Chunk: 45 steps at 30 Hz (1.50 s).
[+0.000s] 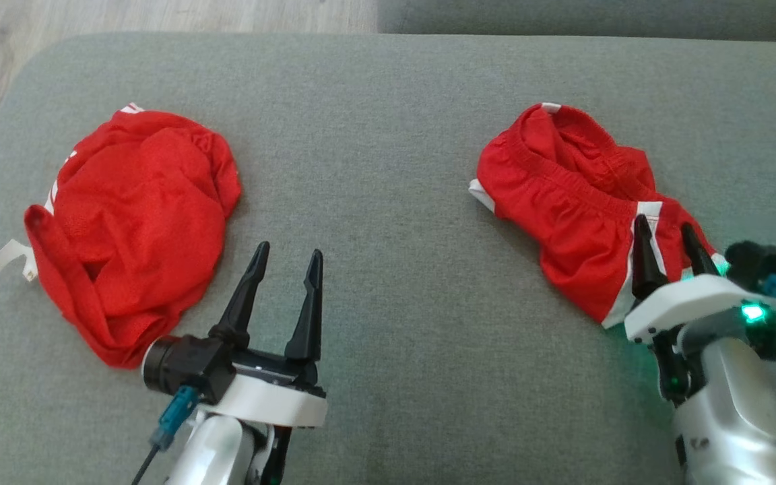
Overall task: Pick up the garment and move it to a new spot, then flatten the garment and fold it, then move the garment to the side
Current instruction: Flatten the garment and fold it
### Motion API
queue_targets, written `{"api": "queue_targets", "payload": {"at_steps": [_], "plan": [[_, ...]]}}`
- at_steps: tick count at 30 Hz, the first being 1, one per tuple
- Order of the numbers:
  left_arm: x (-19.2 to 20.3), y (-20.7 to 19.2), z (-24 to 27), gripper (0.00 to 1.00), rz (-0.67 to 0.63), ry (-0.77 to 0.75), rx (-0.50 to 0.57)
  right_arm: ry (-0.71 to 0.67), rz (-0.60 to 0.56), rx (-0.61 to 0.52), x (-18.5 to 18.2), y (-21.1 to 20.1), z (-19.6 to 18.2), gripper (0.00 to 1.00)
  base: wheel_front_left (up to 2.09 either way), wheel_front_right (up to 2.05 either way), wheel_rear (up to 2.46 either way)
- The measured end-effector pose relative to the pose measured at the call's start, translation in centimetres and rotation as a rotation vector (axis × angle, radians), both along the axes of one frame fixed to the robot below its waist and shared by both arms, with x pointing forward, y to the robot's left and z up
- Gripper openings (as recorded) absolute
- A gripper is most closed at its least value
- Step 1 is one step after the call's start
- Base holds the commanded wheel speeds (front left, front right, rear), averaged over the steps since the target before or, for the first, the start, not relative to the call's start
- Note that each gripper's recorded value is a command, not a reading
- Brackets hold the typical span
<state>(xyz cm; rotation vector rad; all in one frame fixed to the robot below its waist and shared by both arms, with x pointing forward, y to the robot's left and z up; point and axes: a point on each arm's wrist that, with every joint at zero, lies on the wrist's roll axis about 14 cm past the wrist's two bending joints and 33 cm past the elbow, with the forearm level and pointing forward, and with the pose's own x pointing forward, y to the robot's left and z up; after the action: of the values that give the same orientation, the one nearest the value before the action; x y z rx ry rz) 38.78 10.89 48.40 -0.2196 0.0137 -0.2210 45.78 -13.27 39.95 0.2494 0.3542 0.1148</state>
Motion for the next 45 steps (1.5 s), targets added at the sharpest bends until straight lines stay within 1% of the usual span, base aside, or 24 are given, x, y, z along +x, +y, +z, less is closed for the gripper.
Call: {"api": "queue_targets", "payload": {"at_steps": [2,3,4,9,11,13,18,21,23,26,28,32,33,34,35,37,41,45], "plan": [[0.0,-0.1,-0.1,1.0,-0.002,0.004,0.001,0.001,0.013,0.001,0.5,0.5,0.0,0.99,0.0,0.0,0.0],[0.0,-0.1,-0.2,1.0,-0.003,0.006,0.001,-0.001,0.02,0.001,0.7,0.8,0.1,0.42,0.0,0.0,0.0],[0.0,-0.1,-0.2,1.0,-0.003,0.006,0.001,-0.001,0.02,0.001,0.7,0.8,0.1,0.0,0.0,0.0,0.0],[-0.2,0.0,-0.2,1.0,0.001,0.006,0.003,-0.074,0.053,0.021,1.7,2.4,1.7,0.0,0.0,0.0,0.0],[-0.3,0.1,0.0,1.0,0.002,0.002,0.004,-0.112,0.084,0.031,1.8,3.5,2.7,0.0,0.0,0.0,0.0],[-0.4,0.2,0.2,1.0,0.004,-0.005,0.005,-0.173,0.128,0.047,1.9,5.1,4.5,0.0,0.0,0.0,0.0],[-0.7,0.4,1.2,1.0,0.01,-0.034,0.005,-0.343,0.303,0.101,1.0,10.9,10.2,0.0,0.0,0.0,0.0],[-1.0,0.7,1.8,1.0,0.021,-0.048,0.007,-0.379,0.431,0.128,-0.7,14.8,12.0,0.0,0.0,0.0,0.0],[-1.3,1.1,2.0,1.0,0.035,-0.054,0.009,-0.364,0.528,0.136,-2.4,17.5,12.2,0.0,0.0,0.0,0.0],[-1.7,1.9,2.2,1.0,0.061,-0.059,0.012,-0.301,0.661,0.106,-4.8,20.6,10.8,0.0,0.0,0.0,0.0],[-2.0,2.4,2.3,1.0,0.08,-0.06,0.015,-0.254,0.715,0.087,-5.8,21.8,9.6,0.0,0.0,0.0,0.0],[-3.1,3.3,1.7,1.0,0.113,-0.041,0.003,-0.149,0.785,-0.003,-6.8,22.5,5.9,0.0,0.0,0.0,0.0],[-3.3,3.6,1.6,1.0,0.122,-0.037,0.0,-0.124,0.787,-0.016,-6.7,22.4,5.2,0.15,0.0,0.0,0.0],[-3.4,3.8,1.6,1.0,0.13,-0.036,0.001,-0.108,0.795,-0.039,-6.5,22.4,4.6,0.82,0.0,0.0,0.0],[-3.5,4.0,1.6,1.0,0.137,-0.034,0.002,-0.096,0.799,-0.058,-6.3,22.3,4.1,1.0,0.0,0.0,0.0],[-3.5,4.3,1.4,1.0,0.151,-0.027,0.005,-0.089,0.796,-0.077,-5.6,22.2,3.7,1.0,0.0,0.0,0.0],[-3.3,4.5,1.1,1.0,0.157,-0.018,0.006,-0.122,0.769,-0.069,-4.5,21.9,4.0,1.0,0.0,0.0,0.0],[-2.9,4.0,1.1,1.0,0.144,-0.018,0.004,-0.184,0.699,-0.036,-3.2,20.4,5.3,1.0,0.0,0.0,0.0]]}}
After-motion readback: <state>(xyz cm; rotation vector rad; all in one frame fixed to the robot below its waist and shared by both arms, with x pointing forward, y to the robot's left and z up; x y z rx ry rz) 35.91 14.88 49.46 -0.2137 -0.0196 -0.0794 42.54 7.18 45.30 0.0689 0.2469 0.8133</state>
